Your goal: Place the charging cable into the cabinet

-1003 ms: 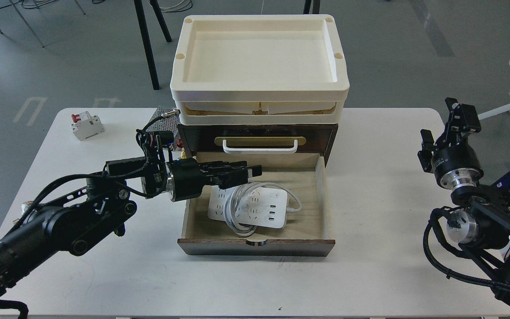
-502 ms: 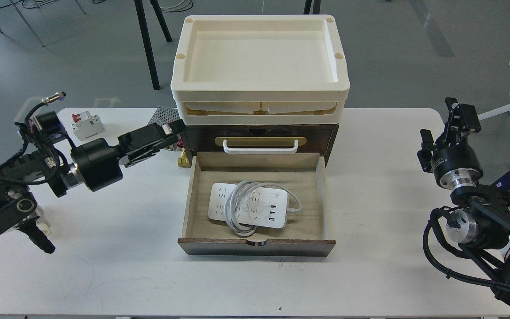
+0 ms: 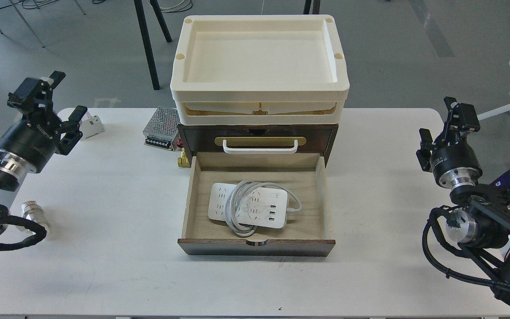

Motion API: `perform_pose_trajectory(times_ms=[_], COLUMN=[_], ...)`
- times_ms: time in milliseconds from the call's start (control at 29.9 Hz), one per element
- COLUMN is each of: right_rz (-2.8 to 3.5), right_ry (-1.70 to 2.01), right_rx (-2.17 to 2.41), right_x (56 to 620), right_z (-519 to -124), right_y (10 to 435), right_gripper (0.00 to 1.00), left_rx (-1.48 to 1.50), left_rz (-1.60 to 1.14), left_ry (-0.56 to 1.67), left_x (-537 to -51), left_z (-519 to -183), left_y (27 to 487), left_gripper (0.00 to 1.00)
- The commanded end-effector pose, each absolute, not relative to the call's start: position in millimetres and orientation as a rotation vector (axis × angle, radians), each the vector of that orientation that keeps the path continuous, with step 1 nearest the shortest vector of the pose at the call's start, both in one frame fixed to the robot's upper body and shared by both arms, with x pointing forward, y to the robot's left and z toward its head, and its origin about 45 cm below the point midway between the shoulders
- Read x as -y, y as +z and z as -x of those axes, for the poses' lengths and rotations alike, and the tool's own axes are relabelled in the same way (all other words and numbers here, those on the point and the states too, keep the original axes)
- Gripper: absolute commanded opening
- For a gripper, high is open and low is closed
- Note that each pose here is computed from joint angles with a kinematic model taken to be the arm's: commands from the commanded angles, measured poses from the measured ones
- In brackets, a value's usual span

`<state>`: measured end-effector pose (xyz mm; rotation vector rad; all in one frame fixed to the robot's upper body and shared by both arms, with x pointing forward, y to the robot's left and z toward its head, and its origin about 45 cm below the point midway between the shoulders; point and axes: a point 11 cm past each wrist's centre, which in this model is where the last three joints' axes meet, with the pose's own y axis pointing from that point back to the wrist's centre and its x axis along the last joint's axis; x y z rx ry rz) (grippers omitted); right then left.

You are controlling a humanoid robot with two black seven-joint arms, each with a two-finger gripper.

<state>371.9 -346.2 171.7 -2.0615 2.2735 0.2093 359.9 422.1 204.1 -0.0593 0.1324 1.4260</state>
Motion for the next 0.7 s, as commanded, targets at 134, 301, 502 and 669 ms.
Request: perform_pose_trajectory(times_ms=[134,301,502,669], right_rz=[2.067,2.071,2.071,2.071], right_ry=[0.209,0.211,0.211,0.212], right_rx=[-2.252,-2.247,-2.247,-2.245], right_x=[342,340,340,340], right_z=[-373,-372,-372,-372], right_y=[175,175,175,176], right_gripper=[0.99,0.99,0.99,0.99], left_rx=[-0.256,-0.243,-0.233,-0.233], left_rz=[0.151,0.19,0.18,0.184], left_ry=[1.558,1.567,1.557,1.551], left_x=[-438,-440,-437,-434], left_z=[-366,-374,-377,-379], left_y=[161,170,171,171], left_gripper=[0.94,0.94,0.94,0.94])
